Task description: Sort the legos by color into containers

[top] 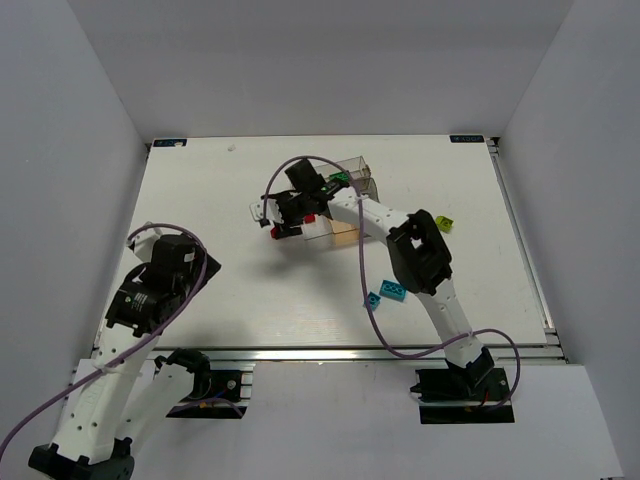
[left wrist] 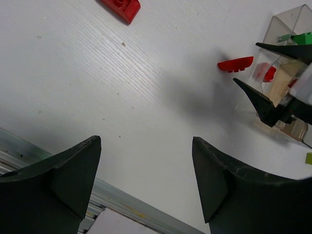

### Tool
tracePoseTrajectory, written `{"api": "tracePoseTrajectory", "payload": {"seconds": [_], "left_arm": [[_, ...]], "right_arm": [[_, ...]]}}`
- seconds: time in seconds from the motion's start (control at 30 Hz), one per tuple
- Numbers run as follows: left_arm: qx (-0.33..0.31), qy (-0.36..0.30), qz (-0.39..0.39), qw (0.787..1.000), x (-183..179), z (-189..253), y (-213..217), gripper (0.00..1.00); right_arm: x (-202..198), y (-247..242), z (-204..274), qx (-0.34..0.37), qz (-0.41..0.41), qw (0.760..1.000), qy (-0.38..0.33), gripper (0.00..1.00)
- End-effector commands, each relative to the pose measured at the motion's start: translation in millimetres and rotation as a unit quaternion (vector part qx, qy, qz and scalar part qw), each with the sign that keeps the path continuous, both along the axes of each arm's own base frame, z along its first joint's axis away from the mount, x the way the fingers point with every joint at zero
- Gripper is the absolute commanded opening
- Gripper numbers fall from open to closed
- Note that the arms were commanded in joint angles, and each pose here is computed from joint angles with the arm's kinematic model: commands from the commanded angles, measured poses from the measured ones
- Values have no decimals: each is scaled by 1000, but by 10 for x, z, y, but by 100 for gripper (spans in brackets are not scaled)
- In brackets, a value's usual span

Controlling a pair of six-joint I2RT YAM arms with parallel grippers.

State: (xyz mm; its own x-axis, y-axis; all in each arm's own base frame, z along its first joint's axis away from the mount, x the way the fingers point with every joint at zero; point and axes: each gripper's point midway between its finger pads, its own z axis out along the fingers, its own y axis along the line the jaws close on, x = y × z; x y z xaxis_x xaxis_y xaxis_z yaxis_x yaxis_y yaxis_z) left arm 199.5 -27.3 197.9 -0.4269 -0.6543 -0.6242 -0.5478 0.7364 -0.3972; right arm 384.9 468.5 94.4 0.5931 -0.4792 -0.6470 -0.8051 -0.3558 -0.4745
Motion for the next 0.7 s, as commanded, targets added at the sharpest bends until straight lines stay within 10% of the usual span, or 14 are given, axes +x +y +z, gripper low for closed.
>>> {"api": "tracePoseTrajectory", "payload": {"seconds": [0.0, 0.3, 0.5, 0.67], "left_arm": [[6, 24, 26, 999, -72, -117, 77, 85], [-7, 33, 32, 999, -92, -248, 49, 85], [-11, 40, 34, 999, -75, -295, 27, 85], [-22, 44, 49, 998, -52, -411, 14, 85]], "right_arm": [[157, 5, -111, -34, 8, 998, -56, 71], [190, 28, -431, -74, 15, 995, -71, 64], [81, 74, -437, -74, 35, 995, -55, 20], [-156, 174, -7, -13, 30, 999, -14, 13]]}}
